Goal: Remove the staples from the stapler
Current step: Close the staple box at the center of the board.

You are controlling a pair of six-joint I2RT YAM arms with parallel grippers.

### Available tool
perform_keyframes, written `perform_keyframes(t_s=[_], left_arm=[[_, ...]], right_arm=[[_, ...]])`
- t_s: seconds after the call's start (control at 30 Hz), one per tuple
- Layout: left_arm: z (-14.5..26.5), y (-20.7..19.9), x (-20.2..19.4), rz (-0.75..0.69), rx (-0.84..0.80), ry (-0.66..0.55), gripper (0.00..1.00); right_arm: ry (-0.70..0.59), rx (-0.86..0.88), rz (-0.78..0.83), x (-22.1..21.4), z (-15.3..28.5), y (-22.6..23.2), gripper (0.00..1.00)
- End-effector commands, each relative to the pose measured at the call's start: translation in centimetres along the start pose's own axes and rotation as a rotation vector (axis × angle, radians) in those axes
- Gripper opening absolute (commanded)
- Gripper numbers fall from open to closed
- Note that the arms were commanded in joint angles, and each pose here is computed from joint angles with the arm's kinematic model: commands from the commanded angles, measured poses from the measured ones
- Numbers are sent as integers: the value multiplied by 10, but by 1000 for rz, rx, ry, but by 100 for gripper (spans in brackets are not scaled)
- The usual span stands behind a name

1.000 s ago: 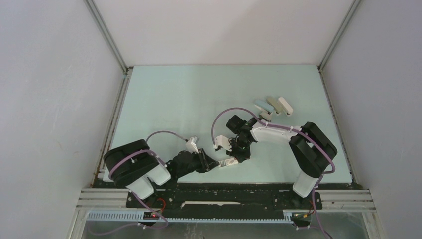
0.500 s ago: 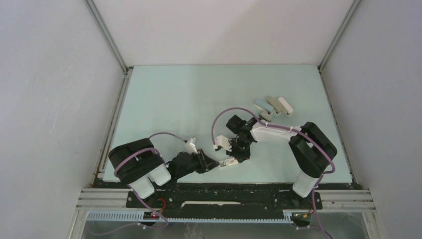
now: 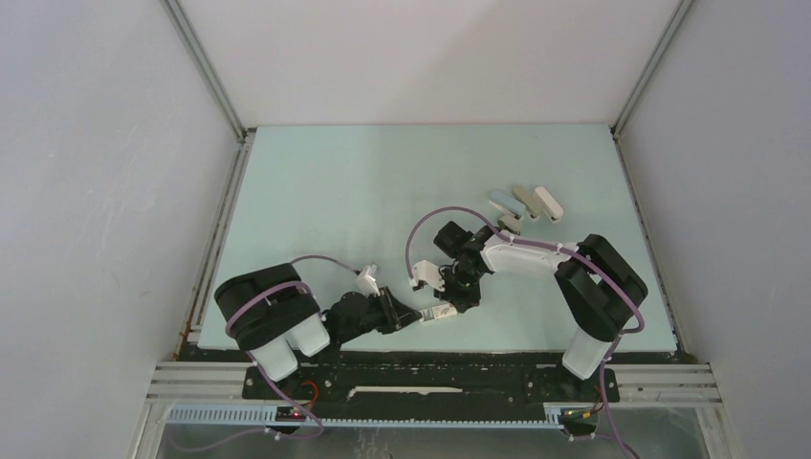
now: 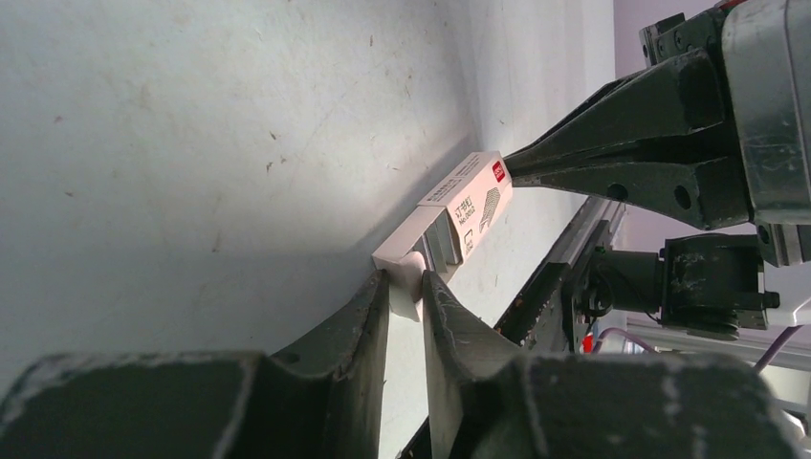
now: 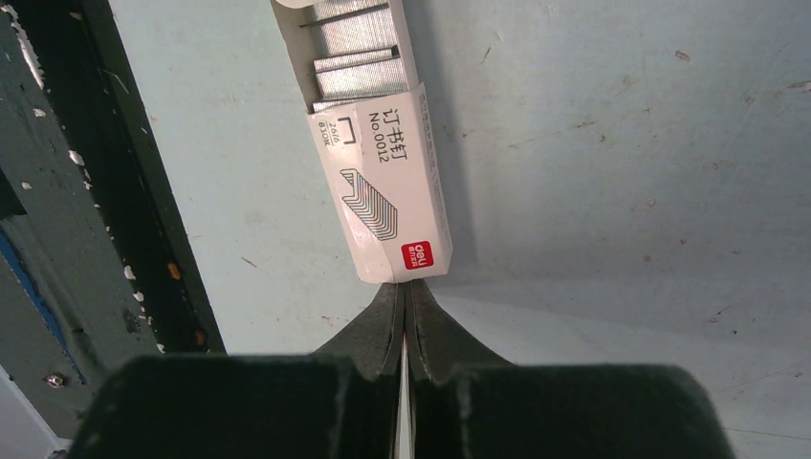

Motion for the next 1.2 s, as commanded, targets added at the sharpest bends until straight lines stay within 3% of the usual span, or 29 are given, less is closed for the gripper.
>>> perform_keyframes(t_s=[0.0, 0.3, 1.17], left_arm=[[0, 5, -4, 3, 25, 25, 25], [-1, 5, -4, 8, 25, 25, 20], [-1, -3, -1, 3, -20, 26, 19]], right_arm=[[2, -3, 20, 5, -11, -2, 5], [9, -2, 33, 9, -13, 2, 5], [30, -20, 67, 19, -24, 11, 8]])
Point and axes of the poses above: each gripper's point midway between its finger pads, its own z axis back along the fingers, its own y axis along the line the jaws close on, x = y × z, the point moved 9 cm from there along z, back along the fingers, and after that the axes turned 7 degrees about -z, right-handed, at the moved point
